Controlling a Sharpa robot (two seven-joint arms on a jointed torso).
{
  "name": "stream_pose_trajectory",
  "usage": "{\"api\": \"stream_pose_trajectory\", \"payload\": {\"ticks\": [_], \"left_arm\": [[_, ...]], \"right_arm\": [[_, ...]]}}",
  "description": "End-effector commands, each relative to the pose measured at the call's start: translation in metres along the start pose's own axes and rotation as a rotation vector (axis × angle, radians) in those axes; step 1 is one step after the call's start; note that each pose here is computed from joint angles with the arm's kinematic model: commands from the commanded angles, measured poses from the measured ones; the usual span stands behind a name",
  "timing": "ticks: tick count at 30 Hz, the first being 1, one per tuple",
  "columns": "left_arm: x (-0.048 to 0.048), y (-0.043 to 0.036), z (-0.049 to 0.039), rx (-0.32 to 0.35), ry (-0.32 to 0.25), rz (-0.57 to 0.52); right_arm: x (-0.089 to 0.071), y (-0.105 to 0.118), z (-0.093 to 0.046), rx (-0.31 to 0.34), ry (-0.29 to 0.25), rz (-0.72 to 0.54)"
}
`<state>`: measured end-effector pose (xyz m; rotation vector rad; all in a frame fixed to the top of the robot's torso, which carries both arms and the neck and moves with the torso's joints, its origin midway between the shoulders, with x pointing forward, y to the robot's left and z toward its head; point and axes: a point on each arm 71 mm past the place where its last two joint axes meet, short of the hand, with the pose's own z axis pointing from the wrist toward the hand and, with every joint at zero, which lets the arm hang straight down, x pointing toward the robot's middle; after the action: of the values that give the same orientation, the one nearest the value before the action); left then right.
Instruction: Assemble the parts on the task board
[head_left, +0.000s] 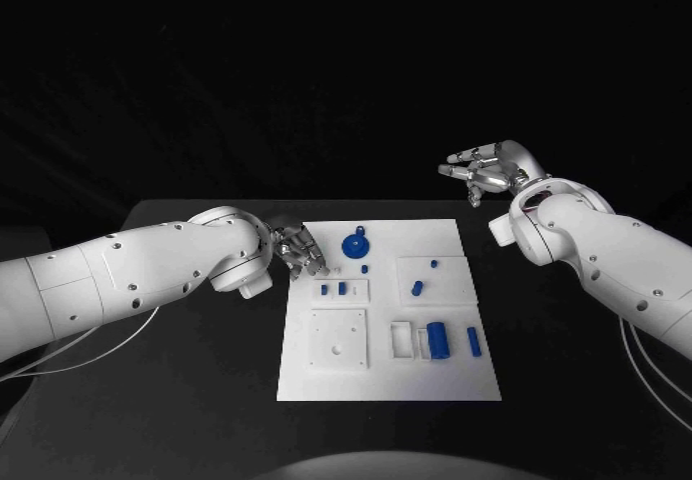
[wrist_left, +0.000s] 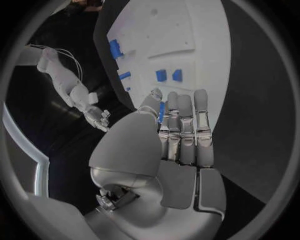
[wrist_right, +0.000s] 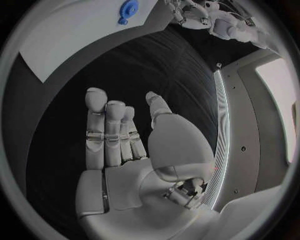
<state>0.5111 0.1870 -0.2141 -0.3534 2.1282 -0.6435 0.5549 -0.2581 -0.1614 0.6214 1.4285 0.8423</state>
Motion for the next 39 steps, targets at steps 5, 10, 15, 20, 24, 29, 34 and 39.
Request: {"api": "stream_pose_trajectory", "payload": {"ticks": [5,10,15,20,24,29,34,39], "left_arm": [[-0.0067,-0.0435,0.0003,0.396,-0.202,0.085],[0.0007,-0.0551,0.0061,0.455,-0.269,0.292],[0.0093,-0.0615,0.0148,0.483,-0.277,0.426],[0.021,-0.0653,0.025,0.488,-0.242,0.541],[0.0276,-0.0657,0.0325,0.471,-0.201,0.617],[0.0325,-0.0651,0.0377,0.449,-0.152,0.671],[0.0366,-0.0663,0.0421,0.44,-0.131,0.749],[0.0408,-0.067,0.0449,0.439,-0.118,0.774]], "right_arm": [[0.0,0.0,0.0,-0.015,0.005,0.007],[0.001,0.0,0.0,-0.021,0.009,0.012],[0.002,0.001,0.001,-0.025,0.012,0.016],[0.004,0.002,0.001,-0.03,0.015,0.02],[0.006,0.003,0.001,-0.033,0.018,0.022],[0.007,0.004,0.002,-0.035,0.021,0.024],[0.008,0.006,0.001,-0.038,0.028,0.025],[0.009,0.008,0.001,-0.041,0.034,0.026]]}}
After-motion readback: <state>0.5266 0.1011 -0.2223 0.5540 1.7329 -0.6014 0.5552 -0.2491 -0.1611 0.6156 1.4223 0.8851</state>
